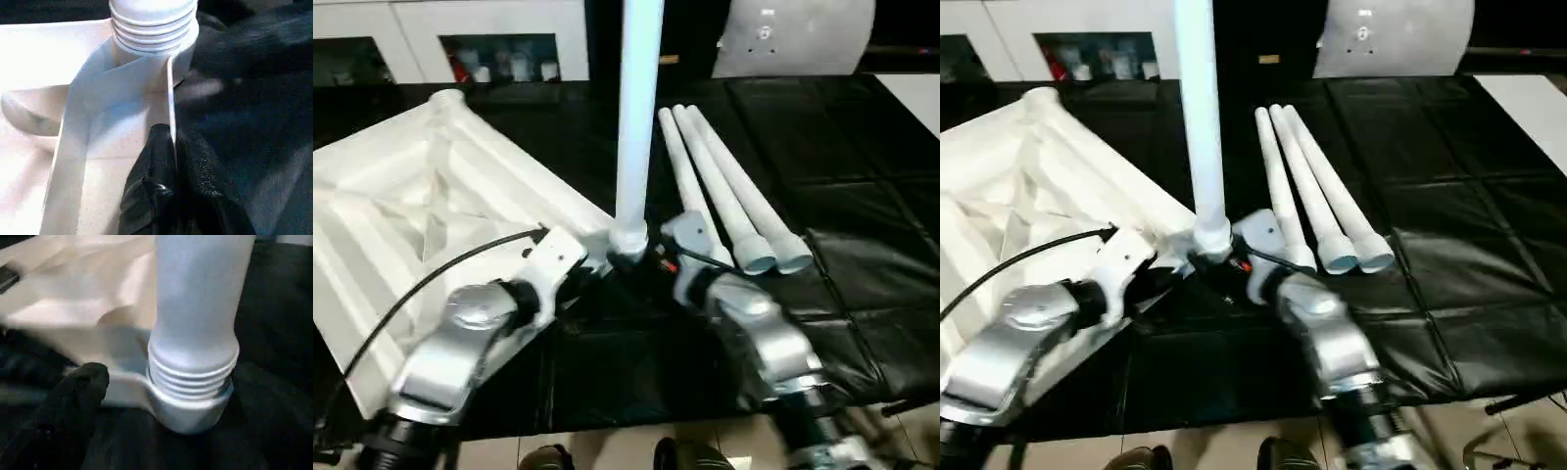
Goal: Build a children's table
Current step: Rotate leg to tighten
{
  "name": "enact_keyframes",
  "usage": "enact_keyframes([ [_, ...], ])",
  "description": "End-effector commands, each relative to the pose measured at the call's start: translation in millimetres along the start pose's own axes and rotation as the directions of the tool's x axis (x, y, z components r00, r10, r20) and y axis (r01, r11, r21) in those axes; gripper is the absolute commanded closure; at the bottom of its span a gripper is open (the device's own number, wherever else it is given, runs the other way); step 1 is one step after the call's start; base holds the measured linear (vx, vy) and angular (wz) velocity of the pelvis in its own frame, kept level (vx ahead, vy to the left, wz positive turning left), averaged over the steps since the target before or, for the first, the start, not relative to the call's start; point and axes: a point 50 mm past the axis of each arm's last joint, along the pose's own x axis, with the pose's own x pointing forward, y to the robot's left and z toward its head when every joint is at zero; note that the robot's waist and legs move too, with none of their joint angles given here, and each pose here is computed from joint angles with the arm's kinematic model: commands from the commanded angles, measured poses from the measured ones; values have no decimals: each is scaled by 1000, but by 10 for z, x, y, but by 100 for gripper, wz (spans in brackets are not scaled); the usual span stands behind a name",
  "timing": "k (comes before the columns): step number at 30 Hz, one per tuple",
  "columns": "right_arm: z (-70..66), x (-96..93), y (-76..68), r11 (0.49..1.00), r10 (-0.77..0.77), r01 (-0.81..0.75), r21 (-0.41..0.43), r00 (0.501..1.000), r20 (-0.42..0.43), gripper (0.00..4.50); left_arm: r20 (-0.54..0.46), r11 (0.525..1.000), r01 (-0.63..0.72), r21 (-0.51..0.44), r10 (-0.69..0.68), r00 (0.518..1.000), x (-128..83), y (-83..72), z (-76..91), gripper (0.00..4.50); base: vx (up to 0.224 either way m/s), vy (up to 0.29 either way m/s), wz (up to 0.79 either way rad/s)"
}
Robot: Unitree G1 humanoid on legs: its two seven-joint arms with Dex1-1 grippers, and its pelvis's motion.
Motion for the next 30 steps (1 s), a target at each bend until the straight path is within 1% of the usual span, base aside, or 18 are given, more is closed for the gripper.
enact_keyframes([
  [1,66,-74,25,991,129,-128,-25,991,27,7,-25,988,154,18,-154,988,-9,-68,-115,450,0,0,0],
  [2,78,-143,-6,982,188,-187,-38,982,15,7,-26,972,229,57,-228,973,-50,-62,-136,450,0,0,0],
  [3,78,-143,-6,982,188,-187,-38,982,15,7,-26,972,229,57,-228,973,-50,-62,-136,450,0,0,0],
  [4,81,-169,-18,977,211,-210,-42,977,8,7,-30,964,257,68,-256,966,-68,-57,-148,450,0,0,0],
  [6,85,-229,-38,954,291,-292,-68,956,-29,7,-79,932,347,107,-340,937,-136,-22,-205,450,0,0,0],
  [7,85,-241,-44,947,310,-312,-74,950,-39,7,-96,922,371,115,-361,928,-157,-11,-223,450,0,0,0],
  [8,87,-258,-50,934,345,-349,-79,937,-56,7,-113,899,419,128,-407,907,-194,4,-244,450,0,0,0],
  [10,86,-264,-49,916,385,-391,-88,920,-76,7,-123,880,459,126,-445,887,-222,18,-253,450,0,0,0],
  [11,83,-267,-45,905,408,-415,-90,909,-87,7,-129,867,481,132,-466,875,-234,25,-259,450,0,0,0],
  [12,71,-273,-35,877,460,-471,-95,880,-114,7,-158,838,527,138,-507,847,-257,40,-290,450,0,0,0],
  [13,70,-273,-35,875,463,-474,-95,878,-116,7,-160,837,530,139,-509,846,-258,41,-292,450,0,0,0],
  [16,56,-279,-20,840,518,-534,-99,843,-148,7,-188,813,563,150,-535,824,-268,66,-323,450,0,0,0],
  [19,58,-265,-19,820,543,-562,-105,823,-164,7,-205,805,571,159,-539,817,-263,100,-338,450,0,0,0],
  [20,58,-264,-20,819,545,-564,-106,822,-165,33,-206,805,572,160,-539,816,-263,103,-339,450,0,0,0],
  [23,64,-239,-7,801,569,-589,-104,804,-171,47,-216,787,593,168,-558,801,-262,113,-348,450,0,0,0],
  [25,67,-220,-2,793,580,-600,-104,796,-172,76,-217,779,603,173,-567,795,-259,123,-351,450,0,0,0],
  [28,67,-199,6,790,585,-604,-102,793,-168,89,-217,775,606,178,-570,793,-250,129,-346,450,0,0,0],
  [30,64,-184,11,790,587,-605,-101,793,-163,114,-216,774,607,181,-571,792,-243,135,-344,450,0,0,0],
])
